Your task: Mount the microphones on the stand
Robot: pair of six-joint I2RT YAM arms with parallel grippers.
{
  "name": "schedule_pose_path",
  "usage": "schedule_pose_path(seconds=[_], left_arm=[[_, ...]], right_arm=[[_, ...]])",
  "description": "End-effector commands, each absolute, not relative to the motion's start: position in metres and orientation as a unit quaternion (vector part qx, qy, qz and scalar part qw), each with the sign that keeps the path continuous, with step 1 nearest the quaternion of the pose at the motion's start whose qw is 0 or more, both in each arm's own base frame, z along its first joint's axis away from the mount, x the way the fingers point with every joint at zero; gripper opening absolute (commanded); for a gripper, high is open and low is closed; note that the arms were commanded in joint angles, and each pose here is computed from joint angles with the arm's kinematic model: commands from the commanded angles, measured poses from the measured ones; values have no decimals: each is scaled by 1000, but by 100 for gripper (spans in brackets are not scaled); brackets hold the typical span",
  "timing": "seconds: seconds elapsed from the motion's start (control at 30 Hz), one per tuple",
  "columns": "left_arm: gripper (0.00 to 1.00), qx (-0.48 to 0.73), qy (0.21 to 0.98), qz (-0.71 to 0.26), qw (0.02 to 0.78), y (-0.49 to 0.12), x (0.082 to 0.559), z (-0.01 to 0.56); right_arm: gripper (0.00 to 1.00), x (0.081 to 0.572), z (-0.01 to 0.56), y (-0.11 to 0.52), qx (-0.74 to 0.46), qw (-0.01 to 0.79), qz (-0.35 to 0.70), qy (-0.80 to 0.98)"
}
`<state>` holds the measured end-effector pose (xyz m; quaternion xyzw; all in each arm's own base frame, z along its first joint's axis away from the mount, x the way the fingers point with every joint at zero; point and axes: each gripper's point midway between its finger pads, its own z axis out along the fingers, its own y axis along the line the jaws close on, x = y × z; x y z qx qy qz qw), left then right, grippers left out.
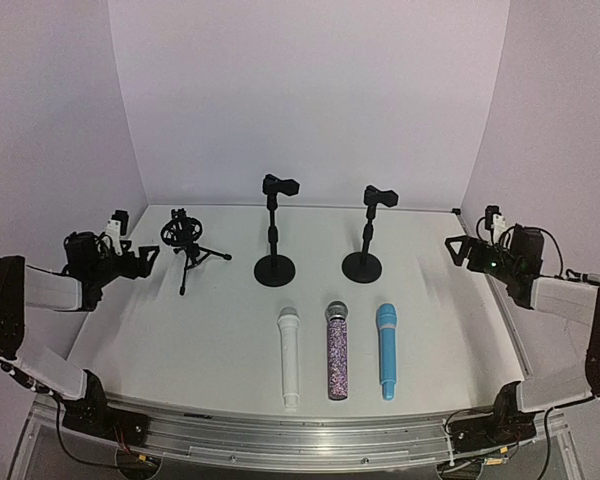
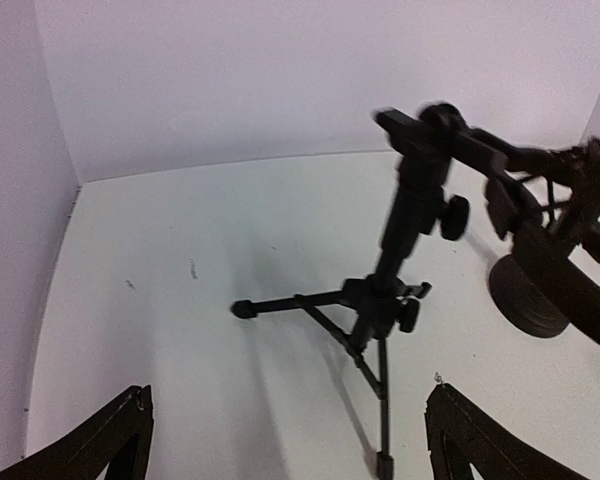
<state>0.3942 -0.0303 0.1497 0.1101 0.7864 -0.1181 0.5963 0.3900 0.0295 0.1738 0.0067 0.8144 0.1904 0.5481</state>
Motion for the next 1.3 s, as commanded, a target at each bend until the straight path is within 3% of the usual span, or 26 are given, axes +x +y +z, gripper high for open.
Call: schedule_pose_path(seconds=[0.0,0.17,0.43,0.83,0.93,1.03,1.2,1.27], left_arm=[[89,233,773,-214,549,-38,392,150],[82,380,713,-216,548,-54,413,155],[78,480,650,-213,549,-82,465,154],[73,502,610,-282,545,-129,472,150],[68,500,607,-297,541,-136,472,150],[56,496,604,-318,537,-142,470,152],[15,488,605,-337,531,-144,465,156],[5,485,606,-340,531,-145,462,159]], right_arm=[[96,386,212,57,-43,553,263,789],[93,386,237,67,-64,562,293,771],[93,378,274,67,-80,603,279,743],[90,375,303,71,-92,621,285,725],[90,376,303,72,-92,619,285,726],[89,376,305,74,-93,619,285,726],[89,374,309,76,-94,621,282,725],[89,373,312,76,-95,623,282,723]])
